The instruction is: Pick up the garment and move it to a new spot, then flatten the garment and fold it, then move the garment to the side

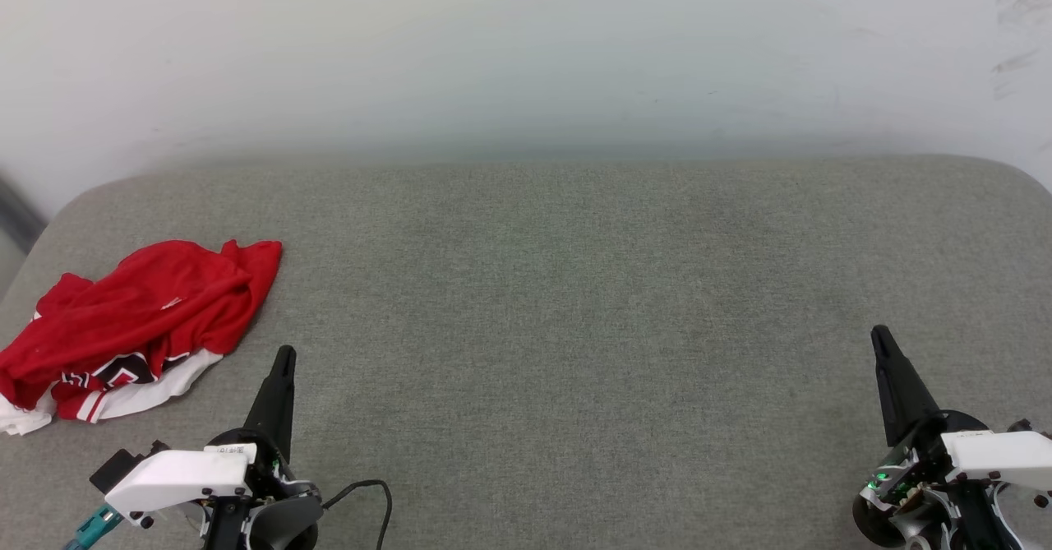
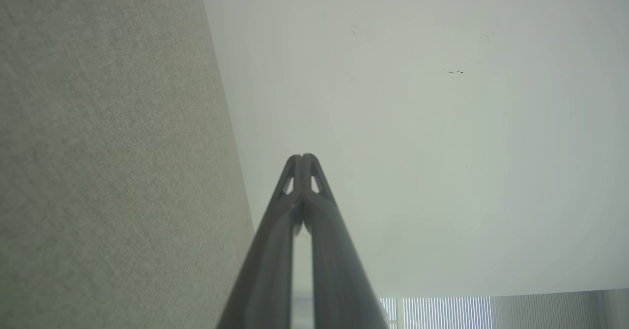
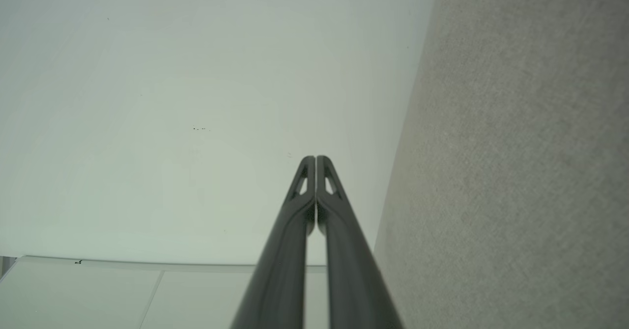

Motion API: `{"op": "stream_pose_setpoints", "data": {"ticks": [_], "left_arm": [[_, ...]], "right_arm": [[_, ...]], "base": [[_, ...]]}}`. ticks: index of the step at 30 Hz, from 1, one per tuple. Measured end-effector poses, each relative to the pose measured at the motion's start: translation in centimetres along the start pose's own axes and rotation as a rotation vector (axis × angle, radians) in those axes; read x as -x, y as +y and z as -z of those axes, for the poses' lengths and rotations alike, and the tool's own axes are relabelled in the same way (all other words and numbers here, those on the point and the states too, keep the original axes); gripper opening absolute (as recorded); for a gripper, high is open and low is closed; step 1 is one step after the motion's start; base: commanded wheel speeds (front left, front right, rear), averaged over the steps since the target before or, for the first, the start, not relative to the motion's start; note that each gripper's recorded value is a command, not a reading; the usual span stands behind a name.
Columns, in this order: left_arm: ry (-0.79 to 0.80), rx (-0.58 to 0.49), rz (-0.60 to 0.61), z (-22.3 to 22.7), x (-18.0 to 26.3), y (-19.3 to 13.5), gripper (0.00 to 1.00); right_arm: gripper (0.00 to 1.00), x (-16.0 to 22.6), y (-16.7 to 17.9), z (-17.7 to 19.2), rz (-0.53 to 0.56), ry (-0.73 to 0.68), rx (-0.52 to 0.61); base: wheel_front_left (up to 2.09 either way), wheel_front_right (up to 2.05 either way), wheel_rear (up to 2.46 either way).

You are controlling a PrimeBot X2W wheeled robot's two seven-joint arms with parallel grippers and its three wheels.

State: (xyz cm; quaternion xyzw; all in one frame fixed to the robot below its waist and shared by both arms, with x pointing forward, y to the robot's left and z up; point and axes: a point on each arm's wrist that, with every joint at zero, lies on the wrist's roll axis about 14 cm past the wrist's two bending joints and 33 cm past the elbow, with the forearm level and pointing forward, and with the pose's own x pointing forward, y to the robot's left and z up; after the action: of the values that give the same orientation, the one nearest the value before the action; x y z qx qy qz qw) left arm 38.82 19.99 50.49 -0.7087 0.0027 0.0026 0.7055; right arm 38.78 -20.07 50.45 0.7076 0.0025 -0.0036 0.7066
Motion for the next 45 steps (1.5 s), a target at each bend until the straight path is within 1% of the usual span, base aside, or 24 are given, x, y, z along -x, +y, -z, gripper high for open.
{"op": "stream_pose_setpoints", "data": {"ticks": [28, 29, 33, 41, 45], "left_arm": [[0.0, 0.0, 0.0, 0.0, 0.0, 0.0, 0.0], [0.0, 0.0, 0.0, 0.0, 0.0, 0.0, 1.0], [0.003, 0.003, -0.045, 0.2, 0.7, 1.5, 1.0], [0.005, -0.004, -0.023, 1.1, 0.4, 0.8, 1.0], [0.011, -0.026, -0.005, 1.6, 0.2, 0.2, 1.0]], "right_arm": [[0.0, 0.0, 0.0, 0.0, 0.0, 0.0, 0.0], [1.0, 0.0, 0.0, 0.0, 0.0, 0.0, 0.0], [1.0, 0.7, -1.5, -0.1, 0.044, -0.008, -0.003], [1.0, 0.5, -0.6, 0.3, 0.016, -0.019, 0.004], [1.0, 0.4, -0.2, 0.4, 0.005, -0.026, 0.018]], "base": [[0.0, 0.0, 0.0], [0.0, 0.0, 0.0], [0.0, 0.0, 0.0], [0.0, 0.0, 0.0], [0.0, 0.0, 0.0]]}}
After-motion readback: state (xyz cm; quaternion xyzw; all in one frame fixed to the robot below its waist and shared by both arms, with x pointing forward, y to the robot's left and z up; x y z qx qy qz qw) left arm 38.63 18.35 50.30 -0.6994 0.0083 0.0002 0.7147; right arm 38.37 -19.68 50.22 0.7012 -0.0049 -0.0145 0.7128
